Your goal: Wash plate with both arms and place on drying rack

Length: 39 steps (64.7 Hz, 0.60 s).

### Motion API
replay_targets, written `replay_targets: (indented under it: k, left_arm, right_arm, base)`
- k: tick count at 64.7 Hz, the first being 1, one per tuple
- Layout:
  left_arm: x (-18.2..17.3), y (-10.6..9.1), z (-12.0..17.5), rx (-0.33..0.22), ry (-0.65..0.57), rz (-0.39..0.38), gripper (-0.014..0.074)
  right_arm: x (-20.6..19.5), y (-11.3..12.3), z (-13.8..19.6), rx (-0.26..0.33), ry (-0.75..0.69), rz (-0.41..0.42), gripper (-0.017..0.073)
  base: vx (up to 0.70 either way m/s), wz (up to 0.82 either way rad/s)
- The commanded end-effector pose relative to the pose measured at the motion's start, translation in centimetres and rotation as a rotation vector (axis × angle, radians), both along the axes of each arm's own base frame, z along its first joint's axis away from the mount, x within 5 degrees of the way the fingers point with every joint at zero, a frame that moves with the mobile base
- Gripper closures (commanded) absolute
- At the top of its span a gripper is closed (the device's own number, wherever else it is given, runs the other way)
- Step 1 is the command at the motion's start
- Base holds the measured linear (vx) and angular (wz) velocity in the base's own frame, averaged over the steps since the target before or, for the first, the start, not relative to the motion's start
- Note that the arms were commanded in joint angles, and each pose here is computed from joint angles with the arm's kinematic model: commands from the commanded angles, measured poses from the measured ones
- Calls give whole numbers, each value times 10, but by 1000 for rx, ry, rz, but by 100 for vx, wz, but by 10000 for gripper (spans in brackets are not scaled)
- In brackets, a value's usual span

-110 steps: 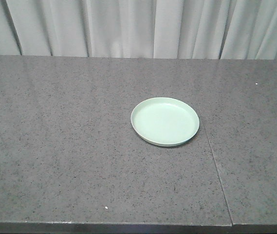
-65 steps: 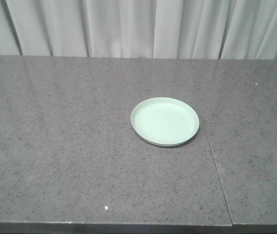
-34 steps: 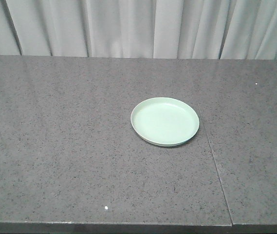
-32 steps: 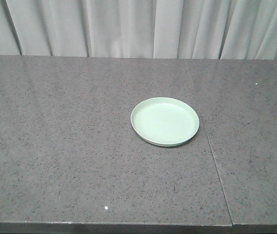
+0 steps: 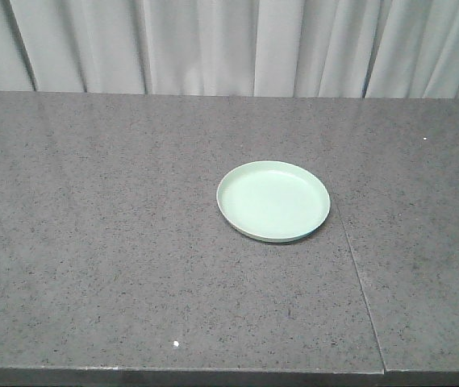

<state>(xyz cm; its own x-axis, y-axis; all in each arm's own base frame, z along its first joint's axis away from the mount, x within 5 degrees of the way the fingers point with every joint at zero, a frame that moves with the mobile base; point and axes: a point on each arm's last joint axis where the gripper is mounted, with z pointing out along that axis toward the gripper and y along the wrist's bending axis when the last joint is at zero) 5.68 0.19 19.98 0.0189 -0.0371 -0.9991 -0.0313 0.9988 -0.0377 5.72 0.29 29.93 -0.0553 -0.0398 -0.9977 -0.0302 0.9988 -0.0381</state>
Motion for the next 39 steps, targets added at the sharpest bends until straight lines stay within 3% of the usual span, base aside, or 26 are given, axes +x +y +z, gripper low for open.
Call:
replay_targets:
  k: [1, 15, 28, 39]
  left_arm:
    - [-3, -1, 17, -9, -117, -9, 600]
    - [-3, -1, 17, -9, -117, -9, 600]
    - [-3, -1, 17, -9, -117, -9, 600]
    - [-3, -1, 17, -9, -117, -9, 600]
  right_arm:
    - [9, 0, 31, -19, 2, -3, 561]
    - [38, 1, 61, -22, 210, 20, 561]
    - [74, 2, 61, -20, 459, 40, 548]
    - [104, 2, 53, -14, 614, 51, 435]
  base:
    - [0, 0]
    - [0, 0]
    - [0, 0]
    - [0, 0]
